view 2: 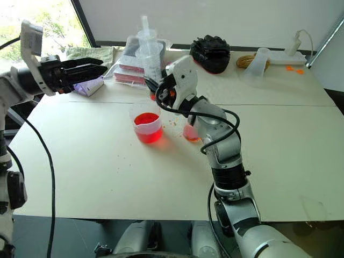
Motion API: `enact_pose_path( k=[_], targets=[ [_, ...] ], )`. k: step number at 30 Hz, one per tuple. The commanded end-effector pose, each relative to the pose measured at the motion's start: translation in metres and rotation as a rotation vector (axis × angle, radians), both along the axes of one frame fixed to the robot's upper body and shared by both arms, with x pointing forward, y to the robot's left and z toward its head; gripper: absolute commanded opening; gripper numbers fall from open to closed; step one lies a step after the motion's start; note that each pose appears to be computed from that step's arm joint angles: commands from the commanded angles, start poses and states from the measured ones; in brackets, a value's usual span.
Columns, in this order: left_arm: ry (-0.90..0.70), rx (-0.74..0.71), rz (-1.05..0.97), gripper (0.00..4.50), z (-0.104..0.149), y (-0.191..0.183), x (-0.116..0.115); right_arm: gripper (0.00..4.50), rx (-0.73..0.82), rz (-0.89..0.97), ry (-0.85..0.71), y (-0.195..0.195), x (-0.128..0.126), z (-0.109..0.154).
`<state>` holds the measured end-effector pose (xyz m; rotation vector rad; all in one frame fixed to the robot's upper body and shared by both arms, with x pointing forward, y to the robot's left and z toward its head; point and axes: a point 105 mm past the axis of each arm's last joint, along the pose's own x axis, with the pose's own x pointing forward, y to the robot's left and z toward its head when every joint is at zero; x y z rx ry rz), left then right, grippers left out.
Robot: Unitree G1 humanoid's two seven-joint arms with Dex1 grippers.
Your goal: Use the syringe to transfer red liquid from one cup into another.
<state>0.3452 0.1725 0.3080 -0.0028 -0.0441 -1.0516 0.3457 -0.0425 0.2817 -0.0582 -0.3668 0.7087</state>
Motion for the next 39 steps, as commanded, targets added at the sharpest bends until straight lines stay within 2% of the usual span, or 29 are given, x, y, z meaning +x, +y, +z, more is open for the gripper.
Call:
enact_pose_path(
  k=[1,4,8,17,20,29,39],
  targets=[
    [-0.047,0.006,-0.055,2.15,0.010,-0.011,0.003,1.34,0.055,-0.078,-0.087,-0.027,-0.014,0.033],
    [-0.046,-0.001,-0.100,2.15,0.010,-0.022,0.009,1.34,0.043,-0.164,-0.079,-0.048,-0.017,0.031],
    [-0.051,0.002,-0.187,2.15,0.011,-0.043,0.014,1.34,0.015,-0.259,-0.024,-0.071,-0.021,0.009],
    [-0.090,-0.028,-0.367,2.15,0.034,-0.084,0.011,1.34,0.020,-0.288,0.090,-0.064,-0.027,-0.036],
    [-0.084,-0.043,-0.447,2.15,0.039,-0.100,0.003,1.34,0.025,-0.289,0.093,-0.061,-0.027,-0.038],
    [-0.055,-0.009,-0.605,2.15,0.032,-0.130,-0.019,1.34,0.027,-0.288,0.092,-0.057,-0.025,-0.041],
    [-0.101,-0.020,-0.609,2.15,0.041,-0.141,-0.015,1.34,0.018,-0.286,0.095,-0.056,-0.026,-0.044]
  ],
)
